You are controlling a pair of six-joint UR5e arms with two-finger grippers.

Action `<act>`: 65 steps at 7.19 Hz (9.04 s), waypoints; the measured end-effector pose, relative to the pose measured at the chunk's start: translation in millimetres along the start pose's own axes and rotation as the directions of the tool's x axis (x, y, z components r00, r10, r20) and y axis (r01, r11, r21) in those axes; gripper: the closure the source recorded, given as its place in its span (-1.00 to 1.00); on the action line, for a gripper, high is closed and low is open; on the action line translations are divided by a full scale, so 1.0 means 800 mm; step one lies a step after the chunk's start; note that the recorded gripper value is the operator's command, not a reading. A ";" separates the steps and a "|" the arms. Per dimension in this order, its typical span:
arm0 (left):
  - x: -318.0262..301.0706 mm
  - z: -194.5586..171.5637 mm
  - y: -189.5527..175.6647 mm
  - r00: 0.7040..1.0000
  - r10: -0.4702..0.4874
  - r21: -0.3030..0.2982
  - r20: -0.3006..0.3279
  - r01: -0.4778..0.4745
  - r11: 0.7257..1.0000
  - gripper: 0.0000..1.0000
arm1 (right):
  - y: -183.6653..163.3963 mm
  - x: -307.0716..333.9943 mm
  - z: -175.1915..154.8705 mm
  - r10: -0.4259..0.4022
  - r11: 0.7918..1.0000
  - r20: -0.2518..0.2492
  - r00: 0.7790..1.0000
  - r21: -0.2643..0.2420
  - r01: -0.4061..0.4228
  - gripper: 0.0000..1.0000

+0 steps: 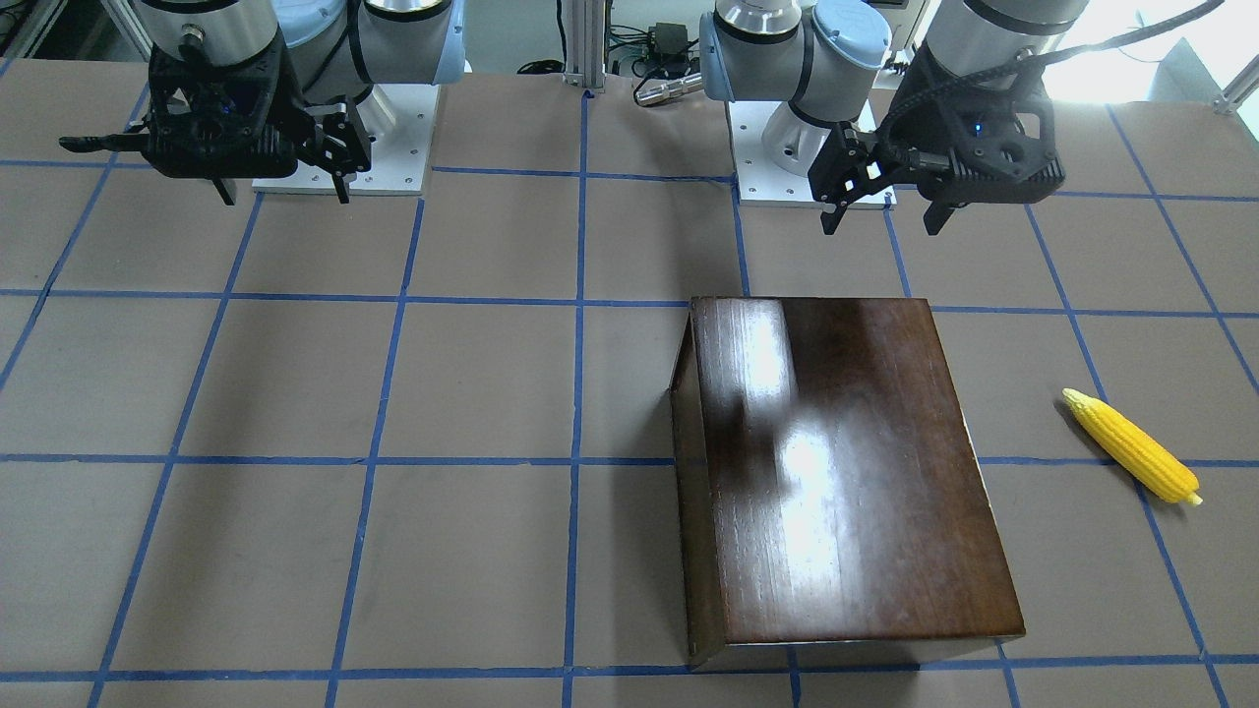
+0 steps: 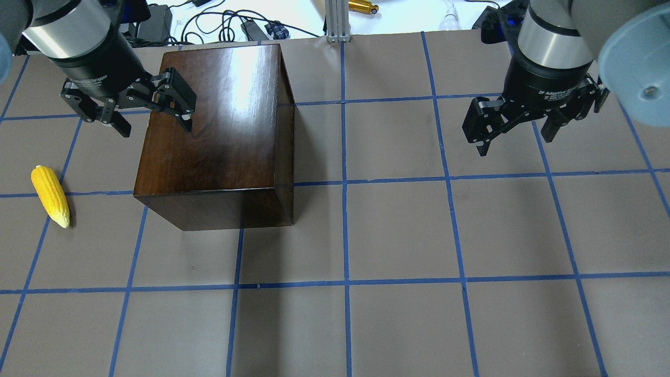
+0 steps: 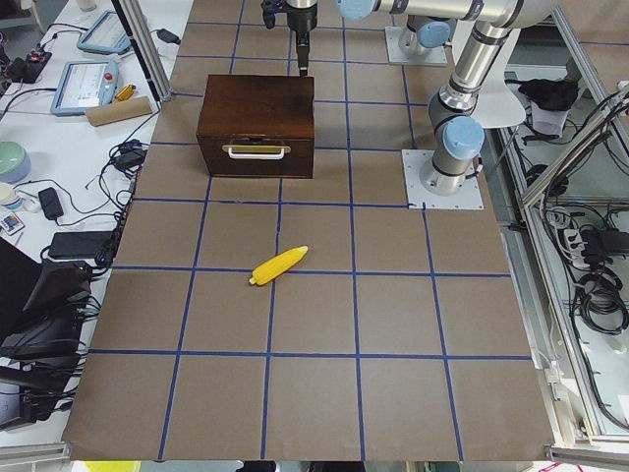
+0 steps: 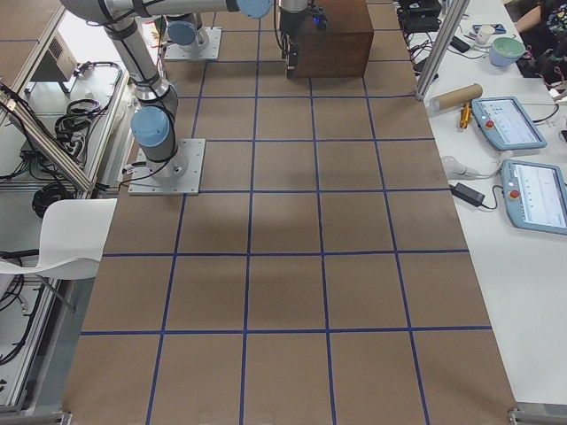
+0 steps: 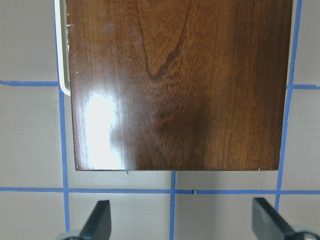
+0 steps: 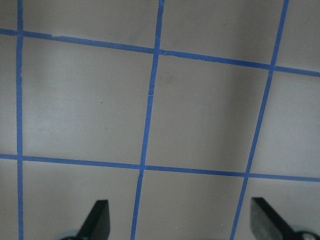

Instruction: Open drawer and put corn inside

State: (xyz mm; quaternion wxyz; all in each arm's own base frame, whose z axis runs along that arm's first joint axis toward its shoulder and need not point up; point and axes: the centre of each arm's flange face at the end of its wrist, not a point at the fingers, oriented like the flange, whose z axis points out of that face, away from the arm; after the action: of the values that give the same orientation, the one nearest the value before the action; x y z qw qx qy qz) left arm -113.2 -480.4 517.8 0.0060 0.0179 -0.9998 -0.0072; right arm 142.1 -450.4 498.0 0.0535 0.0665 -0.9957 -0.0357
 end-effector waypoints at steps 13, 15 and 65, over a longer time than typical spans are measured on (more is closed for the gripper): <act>-0.295 0.028 -0.068 0.994 -0.108 -0.034 0.007 0.109 0.993 -1.00 | 0.000 0.000 0.000 0.000 1.000 0.000 1.000 -0.001 0.000 -1.00; -0.330 0.080 -0.098 0.995 -0.101 -0.089 -0.015 0.099 0.991 -1.00 | 0.000 0.000 0.000 0.000 1.000 0.000 1.000 -0.001 0.000 -1.00; -0.463 0.317 -0.160 0.937 -0.070 -0.068 -0.343 0.050 0.996 -1.00 | 0.000 0.000 0.000 0.000 1.000 0.000 1.000 0.000 0.000 -1.00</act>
State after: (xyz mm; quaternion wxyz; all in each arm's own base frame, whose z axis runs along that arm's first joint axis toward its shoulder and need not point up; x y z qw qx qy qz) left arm 258.1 -591.6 258.0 0.1811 0.0491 -0.9817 -0.0334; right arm 142.1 -450.3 498.2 0.0535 0.0665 -0.9957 -0.0355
